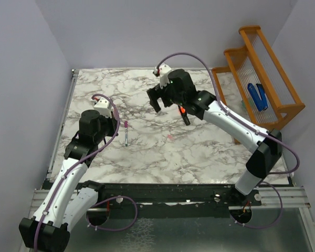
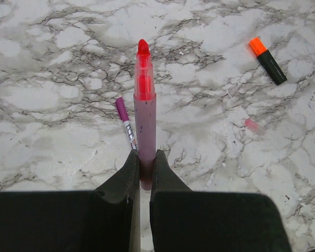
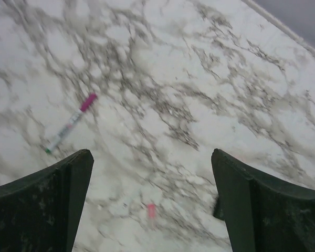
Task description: Insert the pens into the pen caps
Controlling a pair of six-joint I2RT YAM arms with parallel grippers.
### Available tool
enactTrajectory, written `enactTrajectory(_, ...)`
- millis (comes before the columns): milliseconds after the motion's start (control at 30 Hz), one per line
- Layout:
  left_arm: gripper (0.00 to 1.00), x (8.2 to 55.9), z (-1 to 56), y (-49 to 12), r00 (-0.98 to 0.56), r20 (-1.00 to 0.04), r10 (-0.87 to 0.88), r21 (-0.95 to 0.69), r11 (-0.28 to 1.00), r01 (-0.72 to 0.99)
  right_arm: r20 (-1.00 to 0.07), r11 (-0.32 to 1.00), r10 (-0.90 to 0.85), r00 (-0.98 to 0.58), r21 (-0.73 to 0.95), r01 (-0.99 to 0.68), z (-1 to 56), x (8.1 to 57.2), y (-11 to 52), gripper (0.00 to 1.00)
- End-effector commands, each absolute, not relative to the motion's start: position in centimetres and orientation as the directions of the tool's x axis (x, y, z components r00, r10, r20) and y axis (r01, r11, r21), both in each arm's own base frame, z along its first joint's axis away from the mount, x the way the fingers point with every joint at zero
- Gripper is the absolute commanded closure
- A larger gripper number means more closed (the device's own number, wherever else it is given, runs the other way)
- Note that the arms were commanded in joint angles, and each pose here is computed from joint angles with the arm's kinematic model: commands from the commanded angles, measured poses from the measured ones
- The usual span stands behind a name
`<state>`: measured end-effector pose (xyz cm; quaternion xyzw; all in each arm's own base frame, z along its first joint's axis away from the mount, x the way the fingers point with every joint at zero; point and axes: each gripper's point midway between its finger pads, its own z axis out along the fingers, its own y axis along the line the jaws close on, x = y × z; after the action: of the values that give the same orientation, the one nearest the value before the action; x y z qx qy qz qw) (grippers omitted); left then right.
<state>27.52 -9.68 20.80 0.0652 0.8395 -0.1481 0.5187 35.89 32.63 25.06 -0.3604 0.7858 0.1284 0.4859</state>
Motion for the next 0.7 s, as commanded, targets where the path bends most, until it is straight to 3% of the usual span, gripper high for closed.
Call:
enactTrajectory(0,1.00,27.5,22.3,-9.7,-0.405,-0.913,-0.055,-0.178,0.946,0.271,-0.784,0.860,-0.016,-0.621,0.306,-0.408,24.4,37.3,34.9,0.00)
enactTrajectory(67,1.00,27.4,22.5,-9.6,-0.398,-0.916,-0.057,-0.176,0.947,0.268,-0.673,0.811,0.199,-0.712,0.522,-0.266,23.8,37.3,35.7,0.00)
enactTrajectory(167,1.00,27.4,22.6,-9.3,-0.395,-0.917,-0.060,-0.171,0.952,0.254,-0.383,0.654,0.559,-0.735,0.749,0.108,21.4,37.6,34.4,0.00)
enactTrajectory(233,1.00,27.5,22.5,-9.2,-0.396,-0.916,-0.060,-0.169,0.955,0.245,-0.189,0.531,0.738,-0.648,0.755,0.384,18.9,37.0,32.5,0.01)
enactTrajectory(267,1.00,27.5,22.4,-9.1,-0.398,-0.915,-0.059,-0.167,0.956,0.240,-0.142,0.494,0.796,-0.588,0.714,0.496,17.6,36.7,31.4,0.02)
enactTrajectory(400,1.00,27.8,22.2,-9.3,-0.404,-0.913,-0.052,-0.157,0.960,0.233,-0.125,0.351,0.932,-0.340,0.546,0.761,14.5,36.2,27.4,0.06)
enactTrajectory(667,1.00,27.4,21.5,-10.8,-0.425,-0.905,-0.014,-0.143,0.951,0.273,0.033,0.184,0.973,-0.227,0.481,0.857,10.2,35.4,28.8,0.11)
